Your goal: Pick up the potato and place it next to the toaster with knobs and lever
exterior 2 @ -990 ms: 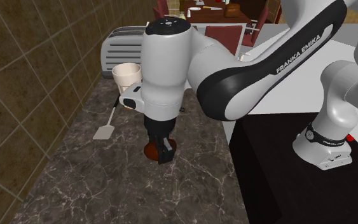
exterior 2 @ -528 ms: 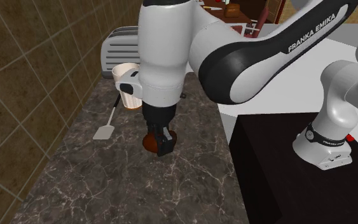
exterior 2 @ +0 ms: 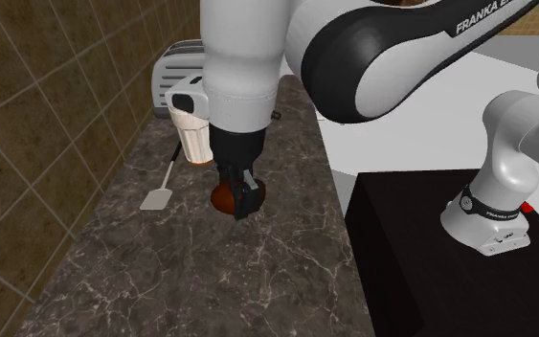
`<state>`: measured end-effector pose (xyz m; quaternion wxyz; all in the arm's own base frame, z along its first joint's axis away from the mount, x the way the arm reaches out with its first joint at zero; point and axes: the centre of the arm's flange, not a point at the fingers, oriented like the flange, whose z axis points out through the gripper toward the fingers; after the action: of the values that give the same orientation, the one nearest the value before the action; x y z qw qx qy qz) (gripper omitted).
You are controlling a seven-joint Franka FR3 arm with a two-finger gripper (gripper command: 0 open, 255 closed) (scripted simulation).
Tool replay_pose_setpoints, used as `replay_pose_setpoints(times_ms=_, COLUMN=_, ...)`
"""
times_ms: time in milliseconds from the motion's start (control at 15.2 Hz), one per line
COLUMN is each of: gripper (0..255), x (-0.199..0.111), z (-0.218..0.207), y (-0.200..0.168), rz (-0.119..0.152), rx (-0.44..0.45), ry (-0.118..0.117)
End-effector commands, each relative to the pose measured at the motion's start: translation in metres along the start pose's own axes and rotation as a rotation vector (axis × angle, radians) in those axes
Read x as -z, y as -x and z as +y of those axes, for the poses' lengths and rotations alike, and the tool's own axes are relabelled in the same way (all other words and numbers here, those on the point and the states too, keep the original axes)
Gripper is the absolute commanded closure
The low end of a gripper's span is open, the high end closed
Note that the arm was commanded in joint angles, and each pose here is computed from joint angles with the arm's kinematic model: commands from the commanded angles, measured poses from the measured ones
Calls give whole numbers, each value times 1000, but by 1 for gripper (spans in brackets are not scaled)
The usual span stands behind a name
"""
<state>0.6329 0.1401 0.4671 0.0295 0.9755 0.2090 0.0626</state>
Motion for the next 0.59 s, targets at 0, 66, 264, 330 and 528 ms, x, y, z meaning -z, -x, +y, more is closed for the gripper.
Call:
replay_pose_setpoints(times_ms=0, gripper=255, x=10, z=1, y=-1, rz=0, rx=0, ry=0)
replay_pose_setpoints(times_ms=66, gripper=255, x=15, z=2, y=-2, rz=0, rx=0, ry=0)
replay_pose_setpoints(times_ms=264, gripper=255, x=31, z=3, y=-4, rz=0, rx=0, ry=0)
replay_pose_setpoints(times_ms=330, gripper=255, x=36, z=3, y=-4, rz=0, rx=0, ry=0)
replay_pose_setpoints(times_ms=528, gripper=255, x=52, z=5, y=-6, rz=0, rx=0, ry=0)
